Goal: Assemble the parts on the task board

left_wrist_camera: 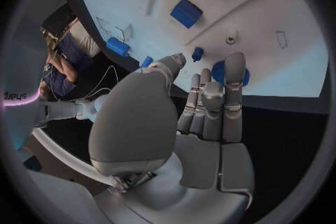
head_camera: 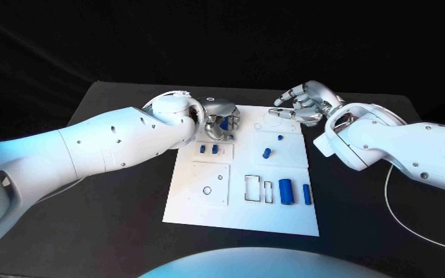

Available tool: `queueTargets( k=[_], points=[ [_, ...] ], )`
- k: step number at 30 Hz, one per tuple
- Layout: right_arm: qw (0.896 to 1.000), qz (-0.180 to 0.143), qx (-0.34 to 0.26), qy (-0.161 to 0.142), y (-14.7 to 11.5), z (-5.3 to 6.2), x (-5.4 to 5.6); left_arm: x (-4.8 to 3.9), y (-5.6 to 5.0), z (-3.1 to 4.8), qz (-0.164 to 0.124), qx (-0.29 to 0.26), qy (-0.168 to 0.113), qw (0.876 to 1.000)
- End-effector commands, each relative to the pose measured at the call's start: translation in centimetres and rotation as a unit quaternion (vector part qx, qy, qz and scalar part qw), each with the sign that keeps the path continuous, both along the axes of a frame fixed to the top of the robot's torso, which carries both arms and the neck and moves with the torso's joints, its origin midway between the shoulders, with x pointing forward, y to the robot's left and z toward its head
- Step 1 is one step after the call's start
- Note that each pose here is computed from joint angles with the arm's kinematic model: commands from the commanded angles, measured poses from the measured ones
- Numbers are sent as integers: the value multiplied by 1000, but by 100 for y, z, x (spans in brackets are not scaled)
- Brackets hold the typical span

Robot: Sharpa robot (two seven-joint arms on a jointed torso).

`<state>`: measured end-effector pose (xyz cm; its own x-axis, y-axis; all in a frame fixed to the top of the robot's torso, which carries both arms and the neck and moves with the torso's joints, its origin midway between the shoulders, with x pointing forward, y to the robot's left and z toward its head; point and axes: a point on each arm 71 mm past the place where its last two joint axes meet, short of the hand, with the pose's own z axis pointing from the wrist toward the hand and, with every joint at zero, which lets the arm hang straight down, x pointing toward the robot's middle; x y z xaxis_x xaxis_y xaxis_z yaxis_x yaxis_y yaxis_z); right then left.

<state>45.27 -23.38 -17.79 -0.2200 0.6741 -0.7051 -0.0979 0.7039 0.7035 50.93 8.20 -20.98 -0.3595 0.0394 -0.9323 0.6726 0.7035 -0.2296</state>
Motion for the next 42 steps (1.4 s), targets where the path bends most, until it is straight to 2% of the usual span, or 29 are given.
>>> queueTargets(
  k=[1, 12, 25, 42],
  points=[
    [1000, 5, 0, -6, 17, 8, -4, 2, -23, -33, -4, 23, 1, 1000],
    [1000, 5, 0, -6, 21, 9, -4, 22, -48, -80, -1, 36, 8, 999],
    [1000, 6, 0, -5, 27, 7, -6, 10, -71, -178, -1, 48, 17, 999],
    [1000, 6, -2, -3, 23, 4, -4, -18, -101, -201, -8, 49, 25, 998]
  ],
)
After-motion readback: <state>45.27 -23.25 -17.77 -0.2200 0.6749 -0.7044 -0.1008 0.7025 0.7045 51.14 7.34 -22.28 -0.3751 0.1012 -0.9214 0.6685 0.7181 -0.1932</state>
